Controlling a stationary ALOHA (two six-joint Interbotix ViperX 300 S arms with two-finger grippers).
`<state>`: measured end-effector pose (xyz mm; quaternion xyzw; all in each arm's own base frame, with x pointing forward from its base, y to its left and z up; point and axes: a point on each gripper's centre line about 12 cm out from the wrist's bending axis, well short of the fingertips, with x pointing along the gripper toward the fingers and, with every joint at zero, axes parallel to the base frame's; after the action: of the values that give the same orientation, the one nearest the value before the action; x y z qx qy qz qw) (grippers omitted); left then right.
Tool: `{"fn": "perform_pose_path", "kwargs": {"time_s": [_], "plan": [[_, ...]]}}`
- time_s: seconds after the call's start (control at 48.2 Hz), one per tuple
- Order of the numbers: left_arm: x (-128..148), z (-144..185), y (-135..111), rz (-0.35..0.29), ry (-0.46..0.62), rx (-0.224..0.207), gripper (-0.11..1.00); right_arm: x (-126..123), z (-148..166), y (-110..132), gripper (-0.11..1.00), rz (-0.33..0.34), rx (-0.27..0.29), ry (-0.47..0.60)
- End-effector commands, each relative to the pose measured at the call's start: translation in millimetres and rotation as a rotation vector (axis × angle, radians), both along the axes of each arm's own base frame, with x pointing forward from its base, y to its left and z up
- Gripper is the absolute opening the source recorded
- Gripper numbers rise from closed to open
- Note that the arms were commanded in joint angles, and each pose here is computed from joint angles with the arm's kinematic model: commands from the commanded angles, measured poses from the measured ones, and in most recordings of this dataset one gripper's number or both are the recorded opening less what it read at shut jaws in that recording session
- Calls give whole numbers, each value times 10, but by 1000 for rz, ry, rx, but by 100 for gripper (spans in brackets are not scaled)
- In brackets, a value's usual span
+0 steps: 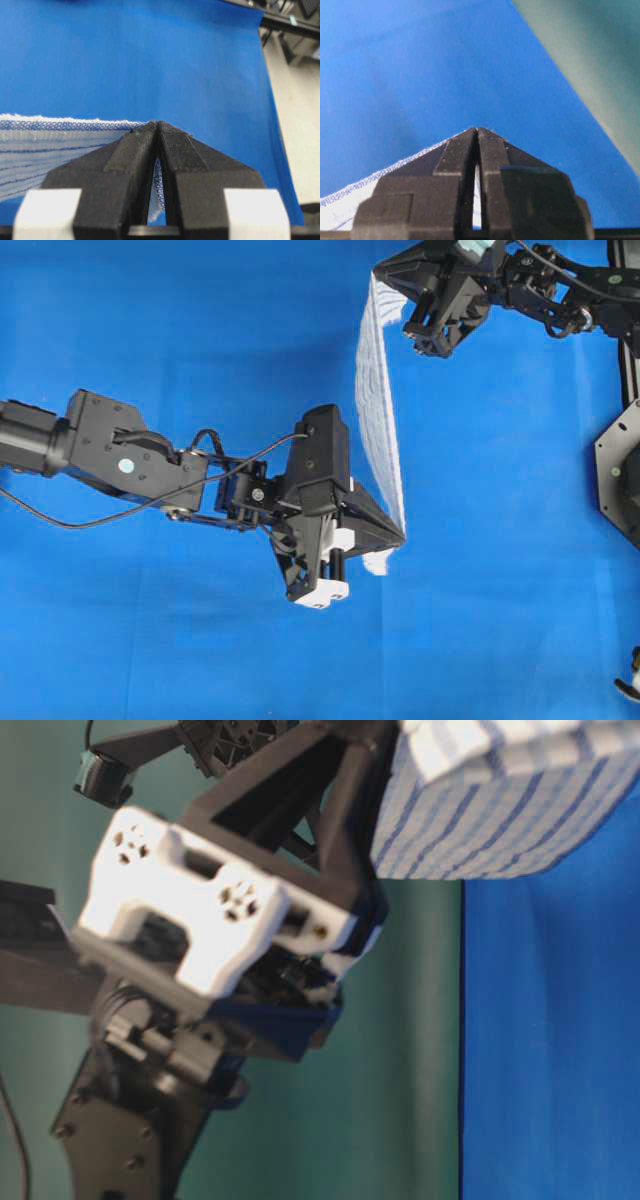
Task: Fold the blue towel.
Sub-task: 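Rotate the strip vertical, right gripper pulling its end upward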
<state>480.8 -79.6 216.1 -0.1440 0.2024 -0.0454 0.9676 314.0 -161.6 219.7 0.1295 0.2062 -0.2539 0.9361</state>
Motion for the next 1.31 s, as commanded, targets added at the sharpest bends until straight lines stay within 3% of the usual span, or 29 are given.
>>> {"fn": "perform_pose_path", "kwargs": {"time_s": [0.0, 0.145, 0.498, 0.83, 1.287], "plan": [[42, 154, -27, -2, -65, -11, 2, 31, 133, -75, 2, -10, -21, -25], [17, 112, -30, -3, -66, -11, 2, 76, 133, -100, 2, 3, -37, -12], [-316, -42, -63, -16, -93, -17, 2, 407, -101, -252, 2, 24, 15, 88], [-700, -195, -78, -4, -87, -73, 2, 799, -239, -361, 2, 46, 29, 111], [-844, -322, -70, -3, -56, -82, 2, 1045, -351, -360, 2, 77, 36, 136]]}}
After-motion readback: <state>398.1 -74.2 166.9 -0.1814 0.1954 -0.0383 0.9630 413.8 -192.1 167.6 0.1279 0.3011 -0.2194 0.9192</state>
